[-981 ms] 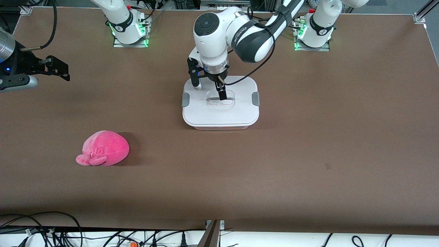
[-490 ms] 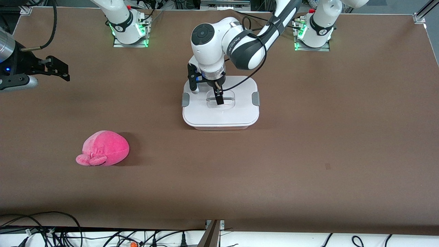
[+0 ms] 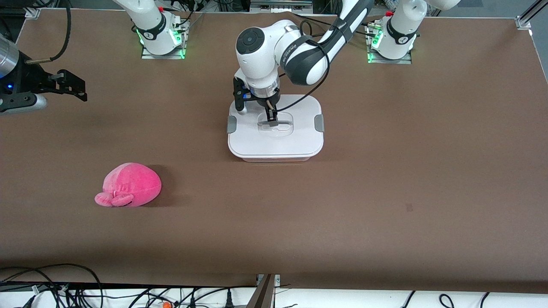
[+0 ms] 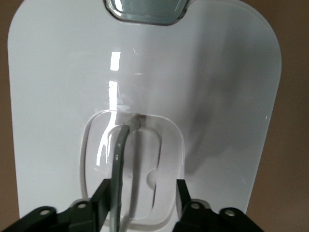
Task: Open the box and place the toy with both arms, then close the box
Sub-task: 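Lower the left gripper and grasp the clear lid handle, then lift the white lid off the pink box with the left gripper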
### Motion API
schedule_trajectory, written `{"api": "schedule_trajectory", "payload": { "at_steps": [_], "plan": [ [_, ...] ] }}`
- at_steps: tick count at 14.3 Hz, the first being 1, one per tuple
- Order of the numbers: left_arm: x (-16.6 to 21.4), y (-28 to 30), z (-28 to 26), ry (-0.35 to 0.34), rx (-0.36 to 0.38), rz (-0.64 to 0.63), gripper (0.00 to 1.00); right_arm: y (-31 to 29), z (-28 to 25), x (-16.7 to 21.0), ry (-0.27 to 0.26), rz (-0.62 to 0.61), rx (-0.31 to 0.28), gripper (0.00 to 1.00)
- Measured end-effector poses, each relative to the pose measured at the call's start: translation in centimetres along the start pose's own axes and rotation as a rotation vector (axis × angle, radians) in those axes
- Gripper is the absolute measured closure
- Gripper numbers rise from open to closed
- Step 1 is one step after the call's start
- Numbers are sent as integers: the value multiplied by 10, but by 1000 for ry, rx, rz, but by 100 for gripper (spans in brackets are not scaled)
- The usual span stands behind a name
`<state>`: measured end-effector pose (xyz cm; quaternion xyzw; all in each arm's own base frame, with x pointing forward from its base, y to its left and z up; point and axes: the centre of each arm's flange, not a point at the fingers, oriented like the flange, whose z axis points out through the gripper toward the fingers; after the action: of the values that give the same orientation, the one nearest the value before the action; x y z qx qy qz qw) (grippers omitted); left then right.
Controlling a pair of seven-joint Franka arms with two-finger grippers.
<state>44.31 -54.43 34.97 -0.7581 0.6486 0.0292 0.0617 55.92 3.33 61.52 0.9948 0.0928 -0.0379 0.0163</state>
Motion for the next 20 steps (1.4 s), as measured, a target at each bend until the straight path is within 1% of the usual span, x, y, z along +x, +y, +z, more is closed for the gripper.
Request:
{"api": "schedule_trajectory", "payload": {
  "at_steps": [2, 5, 10, 14, 17, 19, 20],
  "plan": [
    [1, 1, 0, -1, 3, 3, 66, 0, 0, 0, 0, 0, 0, 0],
    [0, -3, -3, -1, 17, 8, 92, 1, 0, 0, -1, 1, 0, 0],
    [-4, -12, -15, 2, 28, 31, 93, 1, 0, 0, -1, 2, 0, 0],
    [-22, -30, -46, -37, 12, 43, 93, 1, 0, 0, -2, 2, 0, 0],
    [-46, -49, -70, -85, -17, 13, 93, 1, 0, 0, 0, 2, 0, 0],
    [-77, -73, -90, -106, -36, -19, 93, 1, 0, 0, 1, 2, 0, 0],
    [-99, -90, -100, -109, -47, -40, 93, 1, 0, 0, 2, 2, 0, 0]
  ]
}}
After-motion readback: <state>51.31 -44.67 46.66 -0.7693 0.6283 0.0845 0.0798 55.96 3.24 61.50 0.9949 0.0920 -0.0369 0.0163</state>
